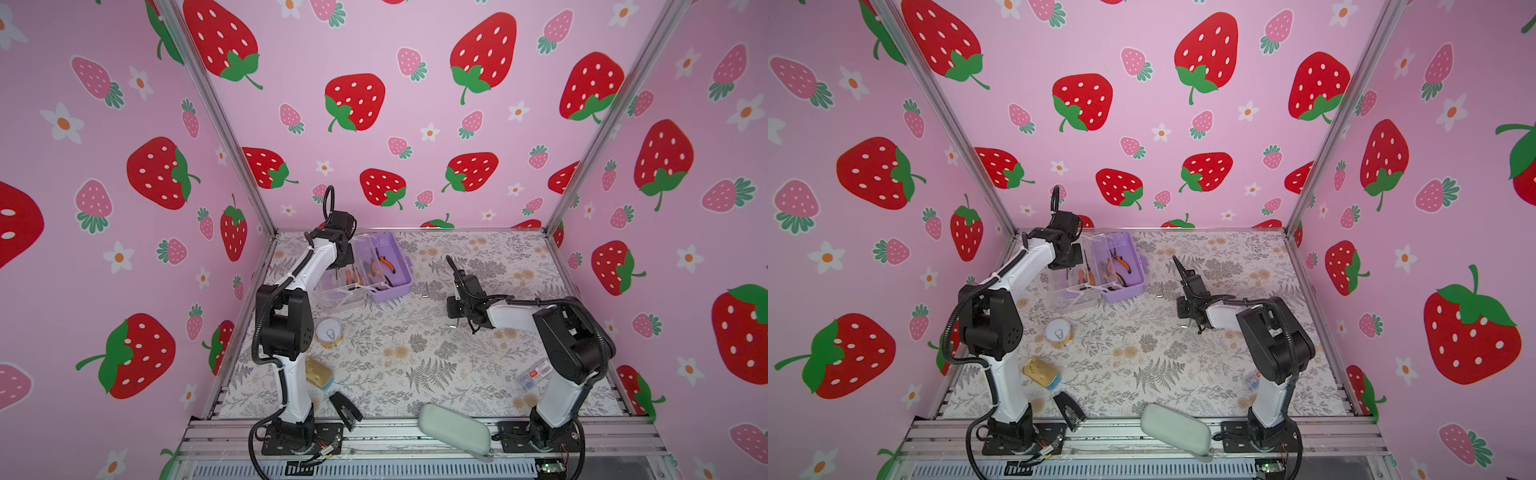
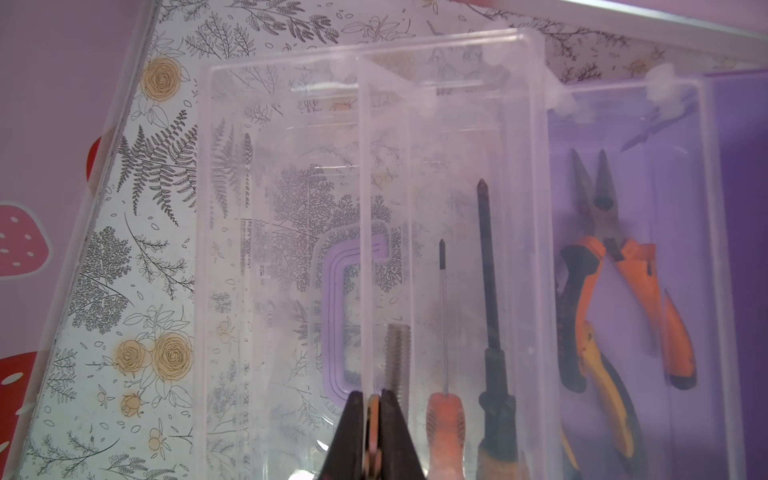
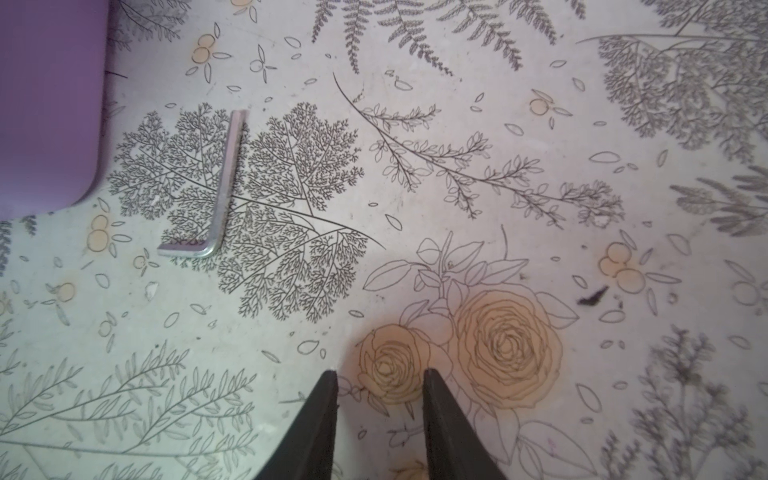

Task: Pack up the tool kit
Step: 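Lower the gold hex key into the clear tray and open the left gripper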

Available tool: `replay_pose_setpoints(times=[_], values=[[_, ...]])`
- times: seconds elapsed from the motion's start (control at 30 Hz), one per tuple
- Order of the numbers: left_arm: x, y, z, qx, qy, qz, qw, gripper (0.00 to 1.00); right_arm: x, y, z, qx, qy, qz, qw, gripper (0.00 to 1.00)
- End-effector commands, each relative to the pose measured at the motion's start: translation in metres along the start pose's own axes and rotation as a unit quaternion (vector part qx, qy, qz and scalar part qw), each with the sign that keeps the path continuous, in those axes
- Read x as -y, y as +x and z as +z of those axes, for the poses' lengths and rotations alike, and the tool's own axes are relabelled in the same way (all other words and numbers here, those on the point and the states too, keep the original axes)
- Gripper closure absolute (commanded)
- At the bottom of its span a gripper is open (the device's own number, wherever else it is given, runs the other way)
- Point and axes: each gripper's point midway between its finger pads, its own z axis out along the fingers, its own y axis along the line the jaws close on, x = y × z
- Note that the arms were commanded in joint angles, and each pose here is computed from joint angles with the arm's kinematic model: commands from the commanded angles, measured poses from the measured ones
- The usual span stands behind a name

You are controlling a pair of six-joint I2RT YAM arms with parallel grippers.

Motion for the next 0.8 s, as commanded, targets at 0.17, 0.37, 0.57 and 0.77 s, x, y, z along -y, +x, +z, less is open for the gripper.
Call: replay_pose_setpoints(times=[0.17,0.37,0.57,0.77], values=[[-0.038,-0.02,-0.037,0.039,-0.02,-0.039,0.998,0.91,0.003,0.042,0.009,-0.073,0.003,-0.007,0.997,0.63],[-0.031,-0.021,-0.041,0.053,0.02,-0.048,0.997,0.91,0.003,0.043,0.009,-0.073,0.001,-0.005,0.997,0.63],[-0.041,-0.019,-0.038,0.046,-0.002,-0.05,0.998,0.91,0.003,0.042,0.009,-0.073,0.001,-0.006,0.997,0.63],[-0.049,-0.01,-0.016,0.014,-0.021,-0.063,0.998,0.82,0.003,0.043,0.009,-0.073,0.001,-0.006,0.997,0.63]])
